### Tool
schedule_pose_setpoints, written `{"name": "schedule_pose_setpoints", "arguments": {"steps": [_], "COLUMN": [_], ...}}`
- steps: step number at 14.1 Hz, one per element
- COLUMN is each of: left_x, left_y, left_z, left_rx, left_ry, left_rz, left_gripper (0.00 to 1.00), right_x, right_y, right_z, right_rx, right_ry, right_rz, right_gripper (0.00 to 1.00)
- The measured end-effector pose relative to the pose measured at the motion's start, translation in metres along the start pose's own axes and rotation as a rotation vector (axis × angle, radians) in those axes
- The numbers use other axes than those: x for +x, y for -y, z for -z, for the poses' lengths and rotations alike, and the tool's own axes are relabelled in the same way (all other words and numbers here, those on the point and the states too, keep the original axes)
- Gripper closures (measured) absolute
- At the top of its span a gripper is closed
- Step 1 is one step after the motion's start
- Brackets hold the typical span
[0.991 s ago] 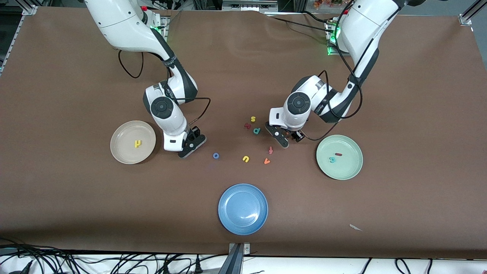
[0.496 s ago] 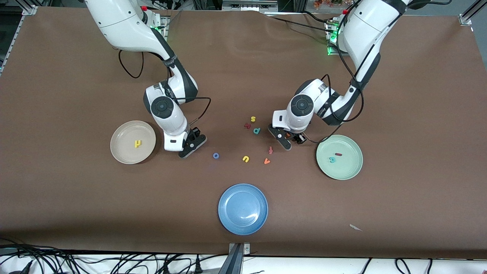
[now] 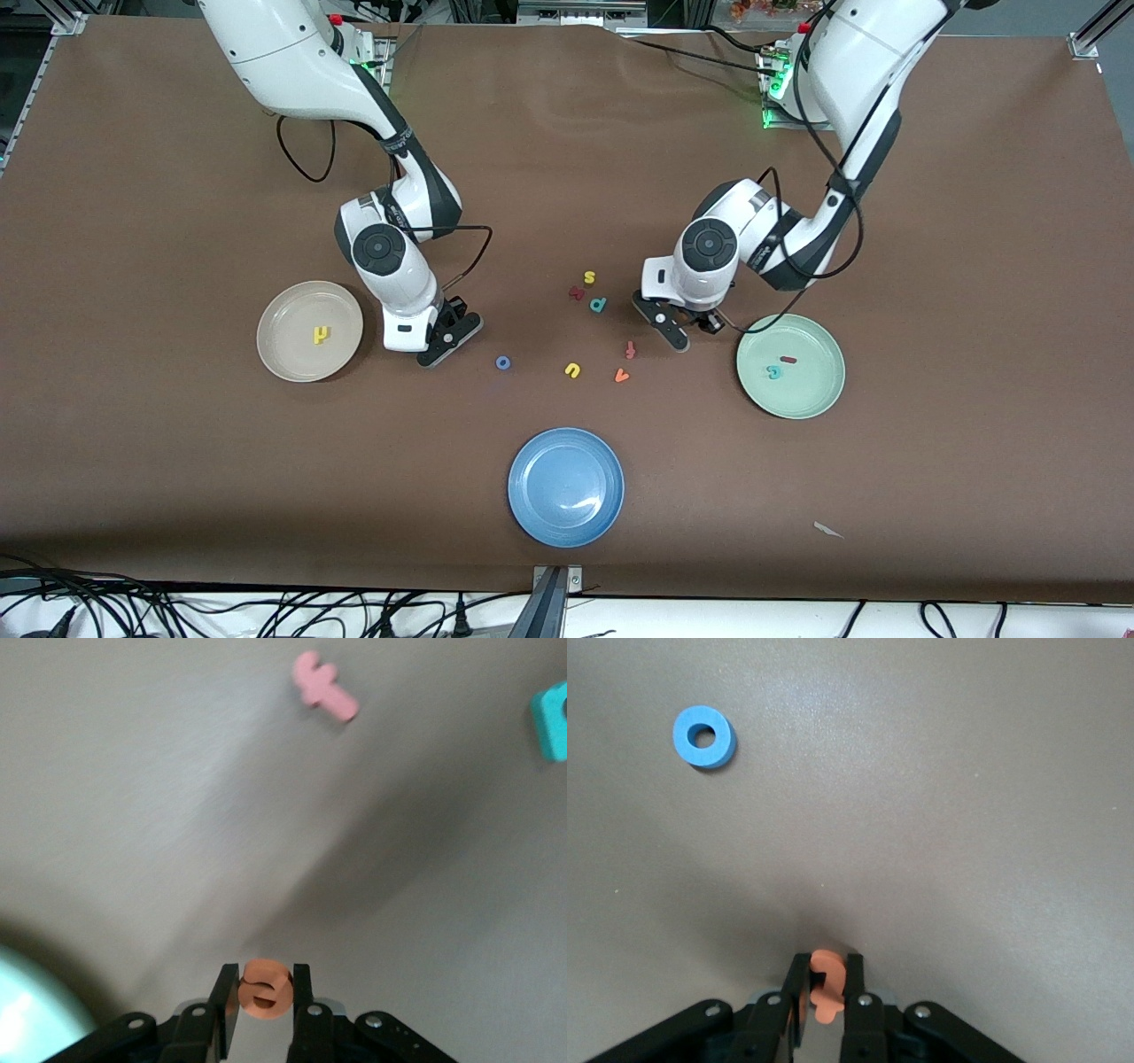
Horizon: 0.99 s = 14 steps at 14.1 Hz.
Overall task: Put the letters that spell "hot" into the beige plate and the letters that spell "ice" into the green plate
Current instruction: 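Drop the orange e on the green plate while the right gripper fills beige plate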
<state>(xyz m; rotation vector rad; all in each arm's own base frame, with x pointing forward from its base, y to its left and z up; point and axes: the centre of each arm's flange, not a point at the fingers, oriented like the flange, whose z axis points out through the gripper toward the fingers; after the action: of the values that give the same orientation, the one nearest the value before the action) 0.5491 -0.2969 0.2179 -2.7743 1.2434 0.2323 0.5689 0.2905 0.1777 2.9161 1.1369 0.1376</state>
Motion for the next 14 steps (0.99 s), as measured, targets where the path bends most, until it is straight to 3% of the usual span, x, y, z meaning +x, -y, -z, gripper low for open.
{"name": "schedule_pose_setpoints", "arguments": {"steps": [3, 7, 11, 14], "left_x": [-0.022, -0.058, -0.061, -0.059], "left_y": [0.065, 0.135, 0.147, 0.145], "left_z": [0.021, -0.003, -0.049, -0.046], "left_rx": [0.006, -0.019, -0.043, -0.043], "left_ry": [-0.005, -0.008, -0.035, -0.051], "left_rz": [0.011, 0.049, 0.064, 0.062], "left_gripper": [0.72, 0.72, 0.72, 0.72], "right_x": [0.002, 0.011, -0.003, -0.047], "right_y": [-0.004, -0.026, -0.068, -0.121], "right_z": [0.001, 0.014, 0.039, 0.057], "right_rx": [-0.004, -0.006, 0.004, 0.018], "right_ry": [-0.004, 0.029, 0.090, 0.125], "right_rz": [-0.004, -0.032, -0.037, -0.055], "right_gripper": [0.80, 0.80, 0.80, 0.80]}}
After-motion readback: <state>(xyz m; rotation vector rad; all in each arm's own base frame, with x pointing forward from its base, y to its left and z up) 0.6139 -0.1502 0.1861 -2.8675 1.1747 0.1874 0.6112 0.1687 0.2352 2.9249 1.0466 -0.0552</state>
